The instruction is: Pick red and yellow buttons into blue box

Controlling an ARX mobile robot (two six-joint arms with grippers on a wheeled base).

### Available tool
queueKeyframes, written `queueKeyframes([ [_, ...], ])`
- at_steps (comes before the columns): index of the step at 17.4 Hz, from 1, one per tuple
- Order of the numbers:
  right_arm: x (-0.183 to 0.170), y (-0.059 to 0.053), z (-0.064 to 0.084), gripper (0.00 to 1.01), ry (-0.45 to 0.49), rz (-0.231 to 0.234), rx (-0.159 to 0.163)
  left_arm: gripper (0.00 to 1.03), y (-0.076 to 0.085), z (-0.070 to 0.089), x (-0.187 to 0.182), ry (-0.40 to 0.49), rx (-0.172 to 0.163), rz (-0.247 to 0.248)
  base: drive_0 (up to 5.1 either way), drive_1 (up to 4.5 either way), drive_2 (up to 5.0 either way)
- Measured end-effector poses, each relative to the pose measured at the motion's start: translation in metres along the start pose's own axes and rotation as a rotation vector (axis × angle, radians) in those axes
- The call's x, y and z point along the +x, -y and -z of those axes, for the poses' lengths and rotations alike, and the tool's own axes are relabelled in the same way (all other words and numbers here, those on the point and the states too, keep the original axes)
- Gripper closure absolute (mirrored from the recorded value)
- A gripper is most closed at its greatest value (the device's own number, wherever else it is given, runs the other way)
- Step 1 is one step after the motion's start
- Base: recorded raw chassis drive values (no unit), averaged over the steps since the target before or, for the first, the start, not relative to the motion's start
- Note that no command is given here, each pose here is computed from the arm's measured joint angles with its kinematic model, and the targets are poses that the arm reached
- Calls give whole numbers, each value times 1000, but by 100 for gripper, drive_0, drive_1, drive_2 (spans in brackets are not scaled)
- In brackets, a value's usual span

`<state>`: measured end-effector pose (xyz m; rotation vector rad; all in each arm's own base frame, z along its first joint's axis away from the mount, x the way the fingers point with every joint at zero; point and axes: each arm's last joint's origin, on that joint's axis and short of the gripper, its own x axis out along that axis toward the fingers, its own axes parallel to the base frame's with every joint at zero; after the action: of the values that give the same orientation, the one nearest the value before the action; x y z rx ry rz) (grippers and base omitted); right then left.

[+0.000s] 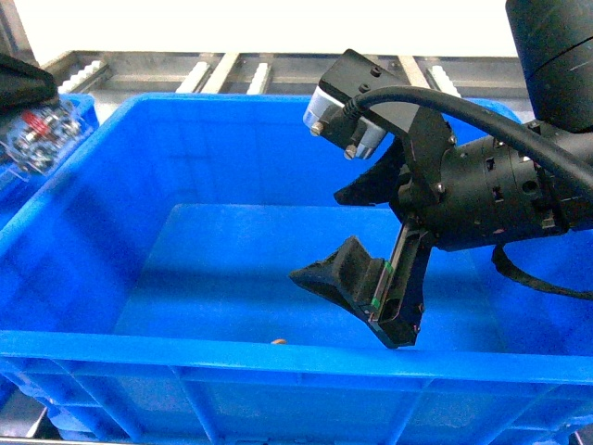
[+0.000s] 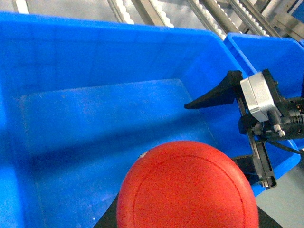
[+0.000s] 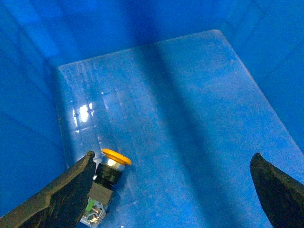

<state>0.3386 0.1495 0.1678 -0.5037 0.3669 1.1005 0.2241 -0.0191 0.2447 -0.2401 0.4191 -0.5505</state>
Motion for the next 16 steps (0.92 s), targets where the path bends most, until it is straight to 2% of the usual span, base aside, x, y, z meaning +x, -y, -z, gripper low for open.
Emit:
queueKeyframes([
  [2,0,0,0,3,0,0,0,80,0,9,11,-63,-99,42,0,0,0],
  [4,0,0,0,3,0,0,0,80,2,12,20,-85,-172,110,0,0,0],
  [5,0,0,0,3,0,0,0,80,4,17,26,-114,-196,96,0,0,0],
  [7,0,0,0,3,0,0,0,80,5,27,39,-153,-197,53,0,0,0],
  [8,0,0,0,3,0,0,0,80,4,29,46,-147,-176,23,0,0,0],
  [10,0,0,0,3,0,0,0,80,-5,38,58,-168,-167,-49,0,0,0],
  [13,0,0,0,3,0,0,0,80,-15,47,71,-203,-198,-58,0,0,0],
  [15,0,0,0,3,0,0,0,80,-16,48,74,-211,-202,-71,0,0,0],
  [16,0,0,0,3,0,0,0,74,-16,48,74,-207,-206,-72,0,0,0],
])
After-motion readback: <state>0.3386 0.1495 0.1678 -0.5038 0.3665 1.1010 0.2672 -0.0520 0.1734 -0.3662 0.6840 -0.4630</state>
